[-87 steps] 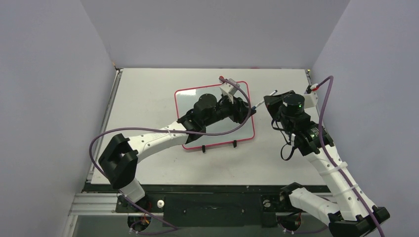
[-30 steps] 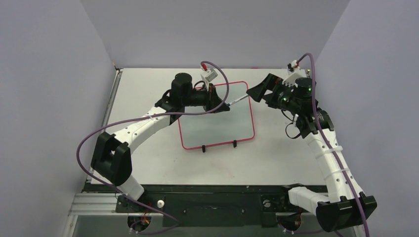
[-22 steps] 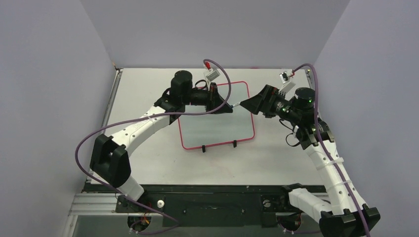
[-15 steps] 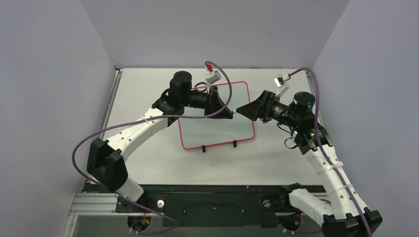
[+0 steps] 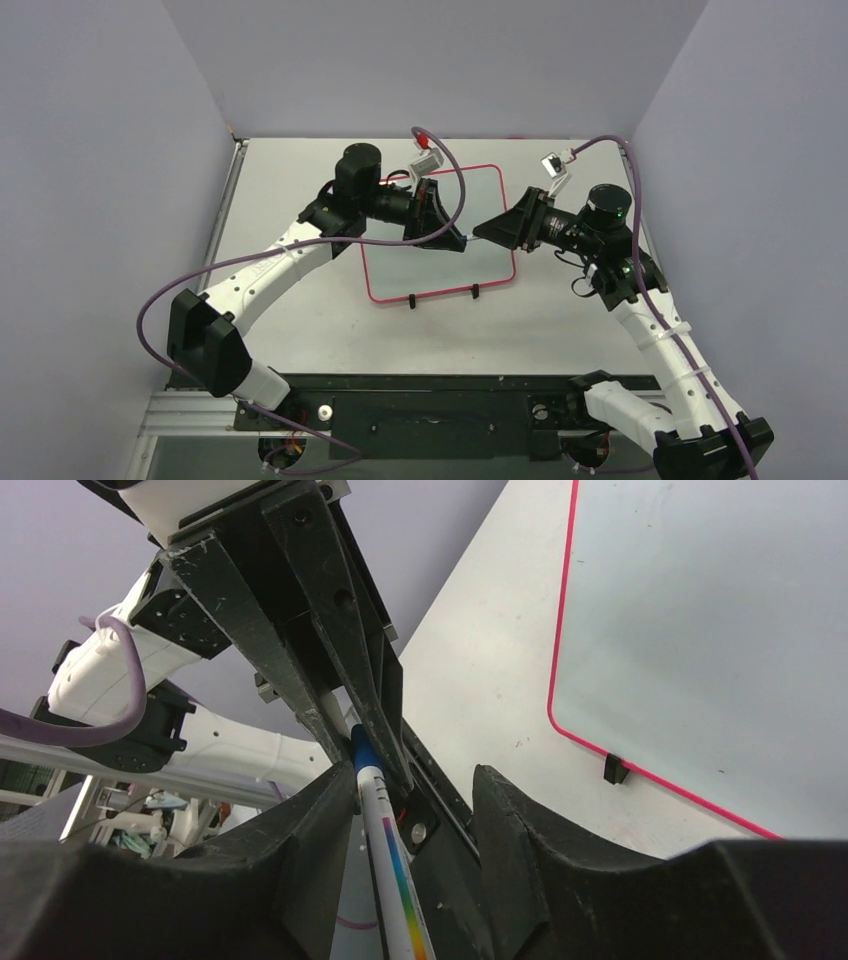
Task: Write a sentence on the whiteboard
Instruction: Open the whiteboard marker at the center of the board.
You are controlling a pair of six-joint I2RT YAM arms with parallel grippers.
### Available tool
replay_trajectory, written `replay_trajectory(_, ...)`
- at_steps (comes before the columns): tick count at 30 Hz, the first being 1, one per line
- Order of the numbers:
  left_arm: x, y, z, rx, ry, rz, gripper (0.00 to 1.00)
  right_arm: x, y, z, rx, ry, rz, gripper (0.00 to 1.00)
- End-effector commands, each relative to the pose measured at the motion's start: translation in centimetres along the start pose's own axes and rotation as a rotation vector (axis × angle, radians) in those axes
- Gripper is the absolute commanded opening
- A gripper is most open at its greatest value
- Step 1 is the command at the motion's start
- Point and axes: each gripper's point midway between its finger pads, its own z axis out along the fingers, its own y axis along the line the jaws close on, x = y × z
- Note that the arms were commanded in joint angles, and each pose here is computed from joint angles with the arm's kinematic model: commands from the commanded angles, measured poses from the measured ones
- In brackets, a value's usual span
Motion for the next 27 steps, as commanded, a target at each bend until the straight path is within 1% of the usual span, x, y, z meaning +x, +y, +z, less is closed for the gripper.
replay_trajectory(1, 0.0, -2.0, -0.8, 0.044, 0.021, 0.053, 0.0, -0.9, 2.3, -0.3, -0.075, -0.014, -0.06, 0.43)
replay_trajectory(3, 0.2, -2.0, -1.1, 0.041, 0.031, 0.052, 0.0, -1.0, 2.4, -0.3, -0.079, -0.014, -0.06, 0.43)
replay_trajectory(7, 0.1, -1.8, -1.5, 0.027, 0.029, 0.054, 0.0, -0.7, 2.8, -0.2, -0.098, 0.005, -0.058, 0.38)
replay_trajectory(12, -0.2, -1.6, -1.8, 0.027, 0.031, 0.057, 0.0, 0.1, 3.6, -0.2, -0.141, 0.05, -0.063, 0.36)
replay_trajectory(15, -0.2, -1.4, -1.7, 0.023, 0.037, 0.064, 0.0, 0.5, 3.5, -0.1, -0.141, 0.076, -0.061, 0.35)
replay_trajectory(17, -0.2, -1.4, -1.8, 0.022, 0.039, 0.067, 0.0, 0.7, 3.3, 0.1, -0.138, 0.087, -0.057, 0.33)
replay_trajectory(27, -0.5, -1.1, -1.6, 0.024, 0.047, 0.067, 0.0, 1.1, 3.5, 0.8, -0.141, 0.104, -0.061, 0.3)
